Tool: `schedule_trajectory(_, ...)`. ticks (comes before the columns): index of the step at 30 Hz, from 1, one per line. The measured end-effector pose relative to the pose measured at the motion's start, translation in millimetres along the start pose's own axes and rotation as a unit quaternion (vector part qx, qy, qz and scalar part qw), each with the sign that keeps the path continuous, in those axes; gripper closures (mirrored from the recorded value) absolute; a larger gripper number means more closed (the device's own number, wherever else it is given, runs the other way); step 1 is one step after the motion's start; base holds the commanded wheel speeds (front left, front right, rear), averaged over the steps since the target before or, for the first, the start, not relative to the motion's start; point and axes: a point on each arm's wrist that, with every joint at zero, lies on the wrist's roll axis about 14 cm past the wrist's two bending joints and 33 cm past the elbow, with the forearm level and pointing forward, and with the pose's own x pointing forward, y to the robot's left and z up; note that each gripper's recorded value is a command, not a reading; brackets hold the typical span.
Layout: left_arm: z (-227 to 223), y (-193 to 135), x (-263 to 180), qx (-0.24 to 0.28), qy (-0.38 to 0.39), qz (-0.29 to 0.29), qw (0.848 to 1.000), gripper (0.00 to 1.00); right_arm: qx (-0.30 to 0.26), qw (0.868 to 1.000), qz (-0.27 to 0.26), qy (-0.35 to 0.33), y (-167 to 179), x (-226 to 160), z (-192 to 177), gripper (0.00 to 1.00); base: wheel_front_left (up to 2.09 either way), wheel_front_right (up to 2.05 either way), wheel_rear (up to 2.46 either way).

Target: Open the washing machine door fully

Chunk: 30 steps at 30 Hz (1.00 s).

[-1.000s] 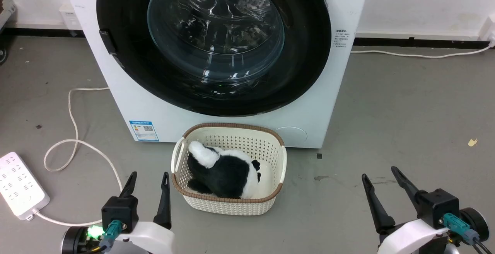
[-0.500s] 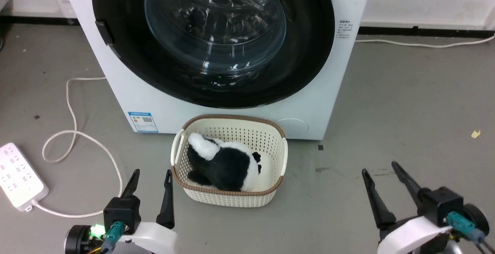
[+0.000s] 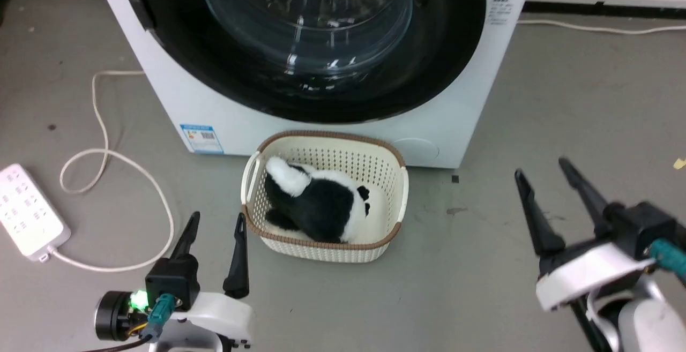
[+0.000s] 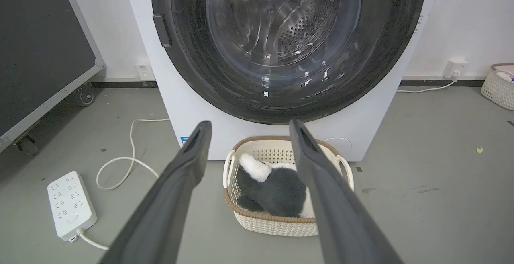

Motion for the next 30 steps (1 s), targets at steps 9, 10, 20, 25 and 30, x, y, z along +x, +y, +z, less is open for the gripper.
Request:
schedule_trajectory(9, -1, 2, 9, -0.002, -0.006, 0.004, 1.0, 0.0, 0.029, 0.999, 0.009, -0.026, -1, 36, 17, 0.92, 0.0, 0.0, 0.0)
schedule_trajectory(10, -1, 2, 10, -0.004, -0.007, 0.005, 1.0, 0.0, 0.034, 0.999, 0.01, -0.028, -2, 40, 18, 1.0, 0.0, 0.0, 0.0)
schedule_trajectory(20, -6, 5, 17, -0.006, -0.006, 0.011, 1.0, 0.0, 0.092, 0.995, -0.001, -0.039, -14, 83, 27, 1.0, 0.0, 0.0, 0.0)
schedule_trajectory(25, -9, 5, 21, -0.009, -0.006, 0.012, 1.0, 0.0, 0.154, 0.987, -0.022, -0.034, -27, 107, 25, 1.0, 0.0, 0.0, 0.0)
schedule_trajectory(30, -15, 9, 20, -0.011, 0.0, 0.021, 1.0, 0.0, 0.197, 0.98, -0.031, -0.021, -35, 130, 19, 1.0, 0.0, 0.0, 0.0)
